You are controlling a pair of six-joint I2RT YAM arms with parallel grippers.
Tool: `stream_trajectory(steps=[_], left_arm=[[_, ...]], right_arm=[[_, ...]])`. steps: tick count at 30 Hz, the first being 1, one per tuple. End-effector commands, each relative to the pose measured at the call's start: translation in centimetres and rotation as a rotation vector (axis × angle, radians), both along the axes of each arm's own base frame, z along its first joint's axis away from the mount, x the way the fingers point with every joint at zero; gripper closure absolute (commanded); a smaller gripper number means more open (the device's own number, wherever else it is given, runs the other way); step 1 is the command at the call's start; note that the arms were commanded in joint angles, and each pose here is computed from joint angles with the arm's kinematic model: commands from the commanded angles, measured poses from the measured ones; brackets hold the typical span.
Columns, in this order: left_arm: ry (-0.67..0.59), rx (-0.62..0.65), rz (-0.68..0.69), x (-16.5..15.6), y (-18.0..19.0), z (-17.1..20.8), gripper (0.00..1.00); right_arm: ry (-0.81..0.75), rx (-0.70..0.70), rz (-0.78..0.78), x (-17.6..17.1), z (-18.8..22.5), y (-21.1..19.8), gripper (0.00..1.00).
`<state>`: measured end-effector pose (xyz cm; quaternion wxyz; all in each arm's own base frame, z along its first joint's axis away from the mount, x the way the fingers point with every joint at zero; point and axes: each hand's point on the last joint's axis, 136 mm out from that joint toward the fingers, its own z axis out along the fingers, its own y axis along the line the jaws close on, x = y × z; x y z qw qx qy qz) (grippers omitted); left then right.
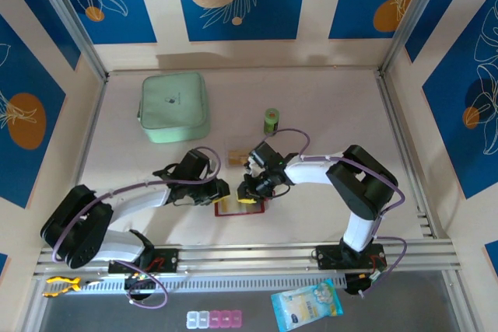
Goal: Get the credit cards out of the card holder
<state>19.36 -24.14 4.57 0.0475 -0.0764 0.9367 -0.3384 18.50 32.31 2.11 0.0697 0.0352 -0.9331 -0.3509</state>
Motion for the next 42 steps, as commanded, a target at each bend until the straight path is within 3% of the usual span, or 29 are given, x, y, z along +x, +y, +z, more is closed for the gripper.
stream_trajectory(steps=[1, 8, 12, 22, 33, 42], left_arm=[[0.011, -0.003, -0.001, 0.0, -0.5, 0.1, 0.69], [0.02, 0.002, -0.011, 0.0, -0.9, -0.2, 0.73], [0.016, -0.01, -0.013, 0.1, -1.2, 0.0, 0.8], [-0.009, -0.055, -0.016, 0.4, -2.1, 1.7, 0.8], [-0.028, -0.08, -0.04, 0.7, -3.4, 3.1, 0.78], [-0.043, -0.109, -0.096, 1.0, -6.1, 4.3, 0.64]], right_arm=[[0.043, -0.015, -0.019, -0.6, -0.8, -0.8, 0.81], [0.044, 0.003, -0.023, -0.6, -0.3, -0.7, 0.81], [0.045, 0.012, -0.02, -0.7, 0.0, -0.6, 0.81], [-0.012, 0.033, -0.036, -0.2, 2.7, -0.7, 0.8], [-0.068, 0.005, -0.059, 0.4, 4.4, -2.1, 0.8], [-0.121, -0.051, -0.102, 0.9, 5.6, -4.7, 0.79]])
